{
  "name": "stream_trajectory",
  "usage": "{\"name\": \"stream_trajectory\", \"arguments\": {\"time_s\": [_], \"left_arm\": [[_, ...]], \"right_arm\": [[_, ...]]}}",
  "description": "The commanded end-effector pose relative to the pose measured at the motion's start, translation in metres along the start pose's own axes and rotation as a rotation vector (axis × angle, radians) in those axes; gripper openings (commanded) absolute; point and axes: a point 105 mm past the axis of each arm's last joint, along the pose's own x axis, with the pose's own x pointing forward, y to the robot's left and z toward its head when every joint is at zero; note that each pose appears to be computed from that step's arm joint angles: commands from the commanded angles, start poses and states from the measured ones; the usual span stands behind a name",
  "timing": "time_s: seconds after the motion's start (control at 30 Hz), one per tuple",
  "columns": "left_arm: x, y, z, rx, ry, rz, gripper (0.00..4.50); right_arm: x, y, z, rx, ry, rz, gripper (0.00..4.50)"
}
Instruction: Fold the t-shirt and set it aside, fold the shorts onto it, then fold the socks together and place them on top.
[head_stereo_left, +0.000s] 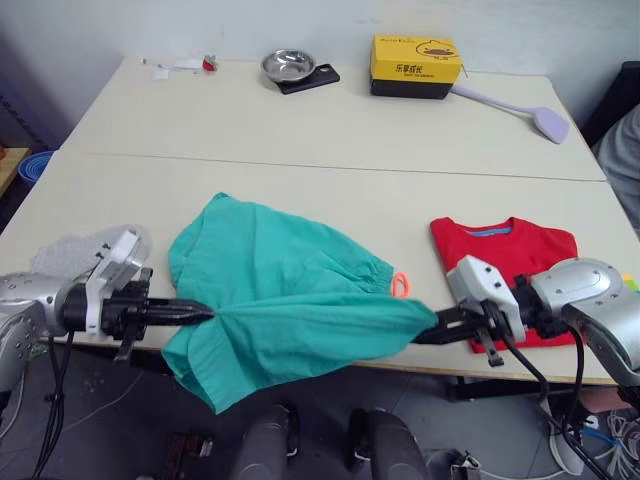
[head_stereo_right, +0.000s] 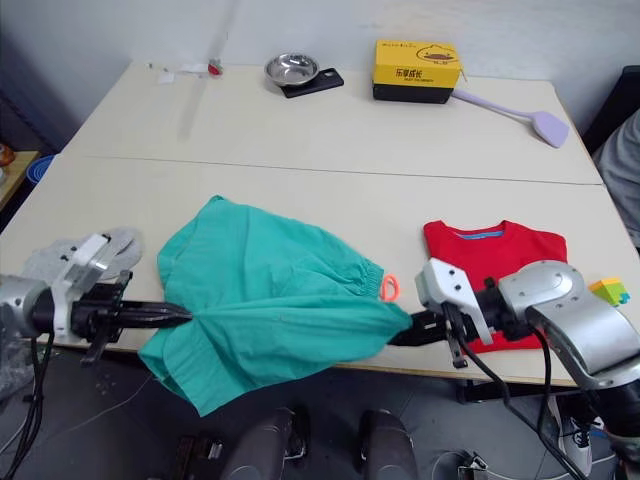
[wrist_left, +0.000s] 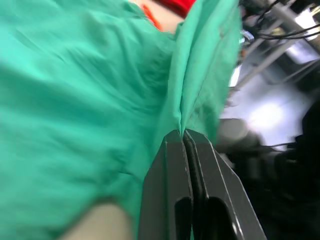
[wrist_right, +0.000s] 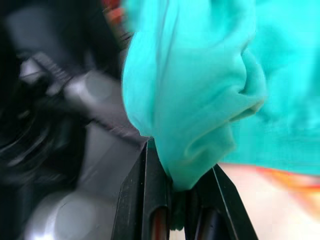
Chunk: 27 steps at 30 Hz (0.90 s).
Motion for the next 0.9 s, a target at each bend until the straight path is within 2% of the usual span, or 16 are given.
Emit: {"name": "stream_trajectory", "arguments": {"time_s": [0.03,0.13,0.3,0.4,0.5,0.63,0.73,0.8,0.9], "left_arm": [[-0.002,0.037,0.023,0.138,-0.071,0.153,0.01],[0.002,0.064,0.041,0.211,-0.122,0.237,0.01],[-0.002,0.102,0.068,0.317,-0.183,0.407,0.01],[0.0,0.109,0.074,0.333,-0.195,0.404,0.01],[0.004,0.104,0.057,0.293,-0.13,0.321,0.01],[0.0,0.101,0.027,0.306,-0.029,0.326,0.93],[-0.009,0.093,0.018,0.294,-0.048,0.326,1.91],[-0.019,0.083,0.008,0.315,-0.024,0.315,2.49],[-0.024,0.055,0.016,0.386,-0.077,0.236,3.51]], "right_arm": [[-0.005,-0.046,0.021,-0.036,-0.094,-0.273,0.02],[0.0,-0.072,0.027,-0.018,-0.137,-0.394,0.02],[0.0,-0.097,0.037,-0.045,-0.169,-0.51,0.02],[0.001,-0.103,0.037,-0.032,-0.164,-0.533,0.02],[0.005,-0.099,0.026,0.019,-0.152,-0.513,0.02],[0.013,-0.077,0.015,0.067,-0.152,-0.416,0.0],[0.016,-0.059,0.003,0.087,-0.114,-0.359,0.97],[0.016,-0.041,-0.004,0.083,-0.101,-0.296,1.6],[0.006,-0.023,-0.017,0.025,-0.046,-0.261,2.72]]}}
